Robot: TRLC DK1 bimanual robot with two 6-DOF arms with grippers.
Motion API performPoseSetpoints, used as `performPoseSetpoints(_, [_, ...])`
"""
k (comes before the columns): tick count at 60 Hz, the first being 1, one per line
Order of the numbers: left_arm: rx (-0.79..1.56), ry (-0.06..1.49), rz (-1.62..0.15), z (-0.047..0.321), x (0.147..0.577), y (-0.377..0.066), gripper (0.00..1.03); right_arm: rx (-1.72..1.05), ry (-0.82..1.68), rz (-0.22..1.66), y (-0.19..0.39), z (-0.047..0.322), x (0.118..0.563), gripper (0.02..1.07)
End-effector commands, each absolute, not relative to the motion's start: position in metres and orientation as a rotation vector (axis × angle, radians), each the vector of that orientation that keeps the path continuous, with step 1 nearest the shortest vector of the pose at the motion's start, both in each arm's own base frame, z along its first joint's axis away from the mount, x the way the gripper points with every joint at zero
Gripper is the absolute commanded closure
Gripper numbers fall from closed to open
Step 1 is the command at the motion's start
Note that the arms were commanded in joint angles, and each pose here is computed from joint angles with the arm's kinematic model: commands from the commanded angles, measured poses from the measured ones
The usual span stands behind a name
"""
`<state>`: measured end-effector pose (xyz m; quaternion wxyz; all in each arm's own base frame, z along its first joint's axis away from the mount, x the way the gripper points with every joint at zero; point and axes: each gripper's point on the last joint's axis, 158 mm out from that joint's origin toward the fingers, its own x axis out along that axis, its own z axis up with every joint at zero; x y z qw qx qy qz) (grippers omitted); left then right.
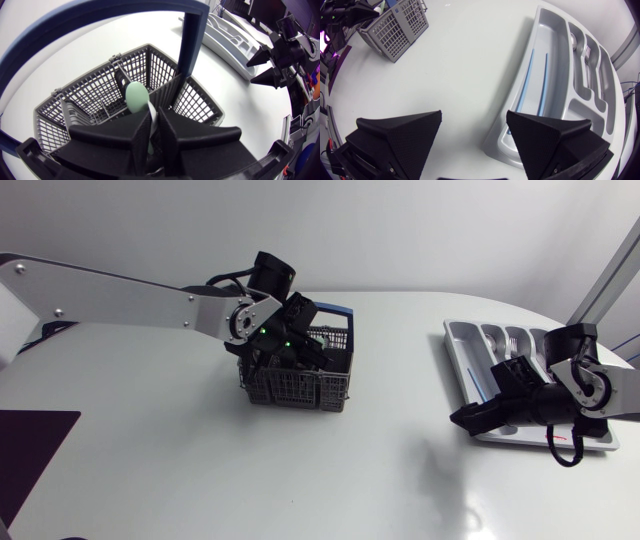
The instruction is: Unload the cutlery basket into the drawer organizer.
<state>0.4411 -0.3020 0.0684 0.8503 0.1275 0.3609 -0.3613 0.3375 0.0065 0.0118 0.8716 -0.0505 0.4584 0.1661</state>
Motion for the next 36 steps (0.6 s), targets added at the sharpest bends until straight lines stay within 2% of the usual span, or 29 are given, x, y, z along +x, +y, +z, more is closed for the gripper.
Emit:
performPoseSetpoints(1, [0.253,0.823,-0.735,0.044,0.435,-0.29,1.0,-0.108,0.969,0.341,0.005,0.007,0.331,0.14])
performPoseSetpoints(16, [0.24,0.797,-0.733,0.052,0.429,-0.286,1.0,-0.11,0.969,0.337,0.004,0.007,0.331,0.14])
performPoseSetpoints(36, [0.203,0.685,-0.741,0.083,0.421,-0.282,1.0,-0.115,0.967,0.33,0.003,0.007,0.332,0.14])
